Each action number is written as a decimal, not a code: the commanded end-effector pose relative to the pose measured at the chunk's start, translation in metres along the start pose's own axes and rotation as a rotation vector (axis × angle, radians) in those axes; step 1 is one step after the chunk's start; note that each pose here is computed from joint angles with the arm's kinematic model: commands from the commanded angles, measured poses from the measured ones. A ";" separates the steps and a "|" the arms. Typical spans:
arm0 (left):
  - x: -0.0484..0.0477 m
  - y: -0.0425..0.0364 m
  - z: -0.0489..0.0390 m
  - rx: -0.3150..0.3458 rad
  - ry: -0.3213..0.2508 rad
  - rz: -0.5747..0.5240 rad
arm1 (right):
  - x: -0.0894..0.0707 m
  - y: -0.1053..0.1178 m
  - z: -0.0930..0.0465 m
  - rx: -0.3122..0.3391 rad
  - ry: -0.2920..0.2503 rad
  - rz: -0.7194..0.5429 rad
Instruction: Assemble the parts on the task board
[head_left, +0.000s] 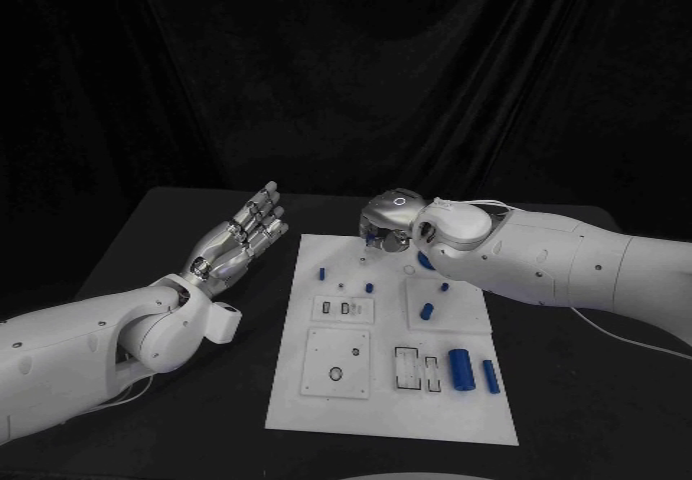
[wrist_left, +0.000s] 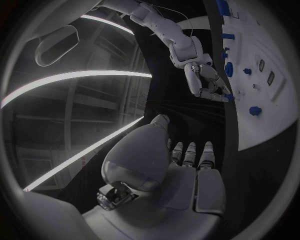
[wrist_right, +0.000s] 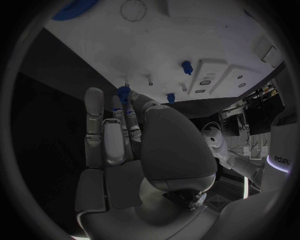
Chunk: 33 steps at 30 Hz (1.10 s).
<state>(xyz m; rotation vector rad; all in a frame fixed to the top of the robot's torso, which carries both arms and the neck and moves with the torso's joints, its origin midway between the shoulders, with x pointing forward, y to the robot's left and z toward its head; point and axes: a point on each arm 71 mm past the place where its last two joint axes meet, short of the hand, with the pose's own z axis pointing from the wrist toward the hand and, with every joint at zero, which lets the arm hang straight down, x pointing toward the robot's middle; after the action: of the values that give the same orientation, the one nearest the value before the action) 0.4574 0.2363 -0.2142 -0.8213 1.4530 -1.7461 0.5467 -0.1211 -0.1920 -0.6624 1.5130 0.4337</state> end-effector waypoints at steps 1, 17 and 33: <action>0.0012 -0.0089 0.0008 0.118 0.005 -0.001 | 0.003 0.001 0.001 0.000 0.009 -0.006; 0.0018 -0.0079 0.0019 0.111 0.012 -0.007 | 0.014 -0.002 0.001 0.016 0.038 -0.004; 0.0017 -0.0065 0.0032 0.100 0.016 -0.008 | 0.018 0.000 0.003 0.021 0.041 0.050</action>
<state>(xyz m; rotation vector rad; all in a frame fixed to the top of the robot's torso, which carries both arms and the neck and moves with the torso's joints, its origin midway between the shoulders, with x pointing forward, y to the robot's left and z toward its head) 0.4595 0.2347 -0.2150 -0.8185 1.4555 -1.7490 0.5502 -0.1218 -0.2073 -0.6314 1.5588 0.4320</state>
